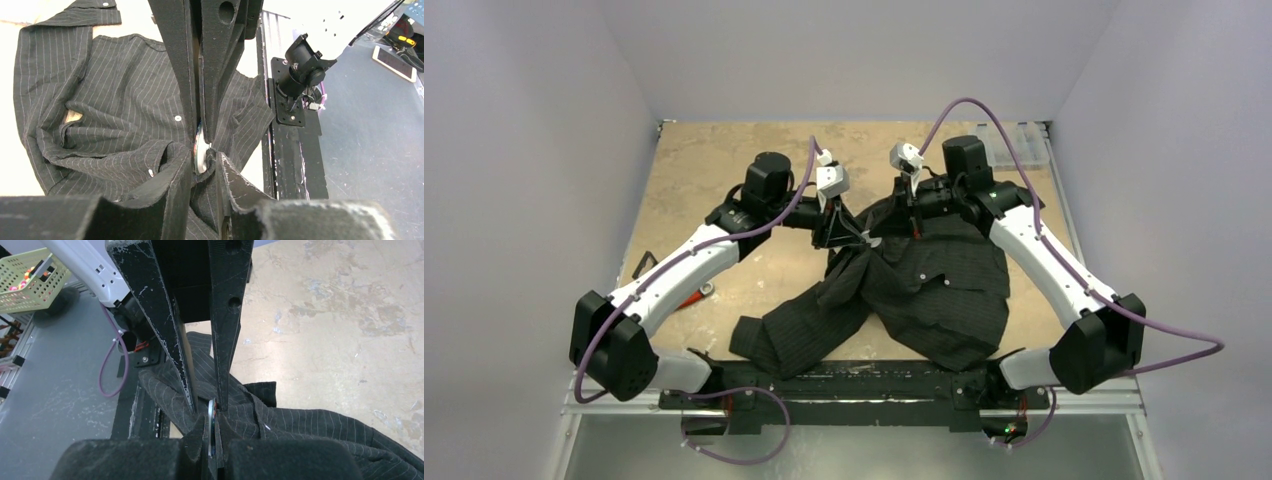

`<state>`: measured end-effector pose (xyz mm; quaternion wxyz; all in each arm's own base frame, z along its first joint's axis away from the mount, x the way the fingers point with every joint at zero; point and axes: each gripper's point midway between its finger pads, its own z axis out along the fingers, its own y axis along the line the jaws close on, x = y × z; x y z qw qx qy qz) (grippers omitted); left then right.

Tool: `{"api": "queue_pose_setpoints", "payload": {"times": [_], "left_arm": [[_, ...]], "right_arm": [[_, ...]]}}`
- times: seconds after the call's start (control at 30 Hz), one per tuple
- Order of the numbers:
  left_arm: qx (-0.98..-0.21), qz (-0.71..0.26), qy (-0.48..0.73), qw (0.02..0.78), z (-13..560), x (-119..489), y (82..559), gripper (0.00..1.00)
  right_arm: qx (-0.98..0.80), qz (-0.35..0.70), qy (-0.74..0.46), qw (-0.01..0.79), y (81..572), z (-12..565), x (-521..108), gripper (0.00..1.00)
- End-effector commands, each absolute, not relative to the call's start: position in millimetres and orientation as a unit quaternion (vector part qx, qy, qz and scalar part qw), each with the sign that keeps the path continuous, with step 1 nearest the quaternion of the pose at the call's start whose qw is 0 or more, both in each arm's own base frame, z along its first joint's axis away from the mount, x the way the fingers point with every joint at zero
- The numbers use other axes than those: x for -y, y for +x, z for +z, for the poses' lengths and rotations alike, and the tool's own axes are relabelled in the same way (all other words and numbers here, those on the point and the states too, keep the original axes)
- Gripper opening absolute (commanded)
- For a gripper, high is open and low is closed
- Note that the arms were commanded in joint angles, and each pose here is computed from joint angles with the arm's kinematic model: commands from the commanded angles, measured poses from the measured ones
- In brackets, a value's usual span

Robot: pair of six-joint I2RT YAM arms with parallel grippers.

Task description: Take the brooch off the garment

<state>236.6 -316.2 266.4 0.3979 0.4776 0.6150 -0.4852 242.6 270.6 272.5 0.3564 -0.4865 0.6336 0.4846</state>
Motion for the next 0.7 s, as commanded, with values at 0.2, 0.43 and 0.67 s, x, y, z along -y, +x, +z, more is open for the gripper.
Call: {"api": "queue_pose_setpoints", "payload": {"times": [0.2, 0.43, 0.67], "left_arm": [[-0.607, -0.492, 0.482, 0.395, 264, 322, 236, 0.17], [-0.625, -0.508, 0.452, 0.385, 270, 325, 240, 0.00], [-0.633, -0.547, 0.382, 0.393, 284, 315, 251, 0.00]], "right_arm": [[-0.584, 0.491, -0.518, 0.387, 233, 306, -273, 0.00], [-0.571, 0.491, -0.526, 0.395, 229, 310, -273, 0.00], [-0.609, 0.478, -0.490, 0.400, 240, 306, -256, 0.63]]}}
